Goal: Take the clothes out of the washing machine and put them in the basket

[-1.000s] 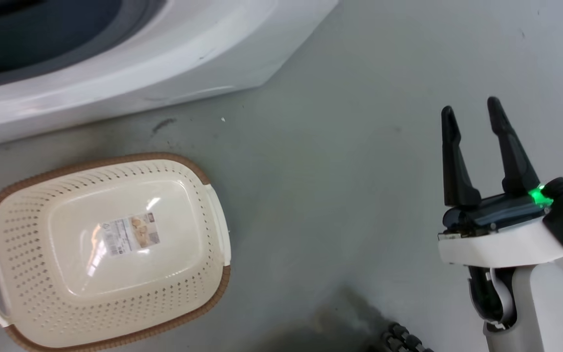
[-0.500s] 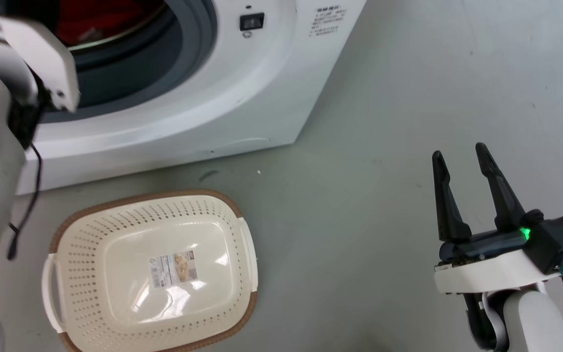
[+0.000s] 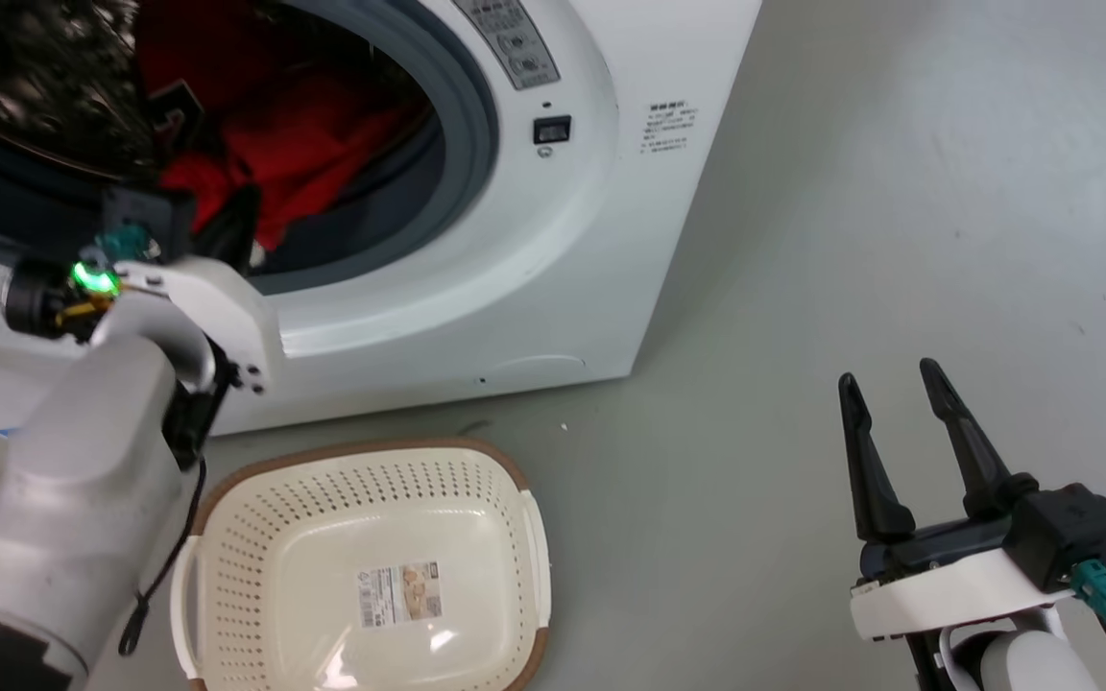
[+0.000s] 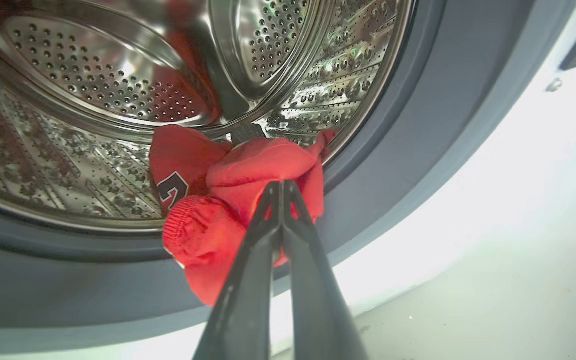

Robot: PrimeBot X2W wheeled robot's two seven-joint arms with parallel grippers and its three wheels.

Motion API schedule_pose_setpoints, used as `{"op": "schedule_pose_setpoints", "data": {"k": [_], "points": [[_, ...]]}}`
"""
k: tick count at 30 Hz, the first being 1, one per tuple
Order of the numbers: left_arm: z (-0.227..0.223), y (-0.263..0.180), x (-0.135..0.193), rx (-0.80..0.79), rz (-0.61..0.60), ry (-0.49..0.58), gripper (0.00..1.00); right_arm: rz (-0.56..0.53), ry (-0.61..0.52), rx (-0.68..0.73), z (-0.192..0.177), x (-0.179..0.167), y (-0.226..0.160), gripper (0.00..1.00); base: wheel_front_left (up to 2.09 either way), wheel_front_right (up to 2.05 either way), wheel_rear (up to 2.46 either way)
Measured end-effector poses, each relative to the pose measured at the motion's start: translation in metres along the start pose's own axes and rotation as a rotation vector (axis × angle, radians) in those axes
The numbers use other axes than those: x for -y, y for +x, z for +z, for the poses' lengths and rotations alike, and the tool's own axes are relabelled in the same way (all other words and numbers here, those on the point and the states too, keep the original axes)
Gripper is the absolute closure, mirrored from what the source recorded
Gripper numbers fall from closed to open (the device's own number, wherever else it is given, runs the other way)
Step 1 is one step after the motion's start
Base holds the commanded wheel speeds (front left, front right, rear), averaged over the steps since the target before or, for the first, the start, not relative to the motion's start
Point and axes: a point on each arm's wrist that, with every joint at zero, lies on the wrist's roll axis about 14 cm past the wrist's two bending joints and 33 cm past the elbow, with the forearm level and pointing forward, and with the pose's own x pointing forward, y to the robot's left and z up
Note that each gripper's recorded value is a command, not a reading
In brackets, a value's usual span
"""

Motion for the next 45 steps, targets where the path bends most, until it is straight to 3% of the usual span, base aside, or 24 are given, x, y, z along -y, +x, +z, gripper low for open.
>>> {"op": "schedule_pose_setpoints", "data": {"k": [12,22,45], "points": [[0.017,-0.073,0.027,0.124,0.030,-0.024,1.00,0.034,0.003,0.045,0.017,-0.013,-0.018,0.00,0.00,0.00,0.00],[-0.007,-0.126,0.052,0.105,0.024,-0.074,1.00,0.070,0.007,0.066,0.024,-0.025,-0.024,0.00,0.00,0.00,0.00],[-0.117,-0.097,0.072,-0.184,-0.009,-0.217,1.00,0.006,0.008,0.006,0.002,-0.002,0.000,0.00,0.00,0.00,0.00]]}}
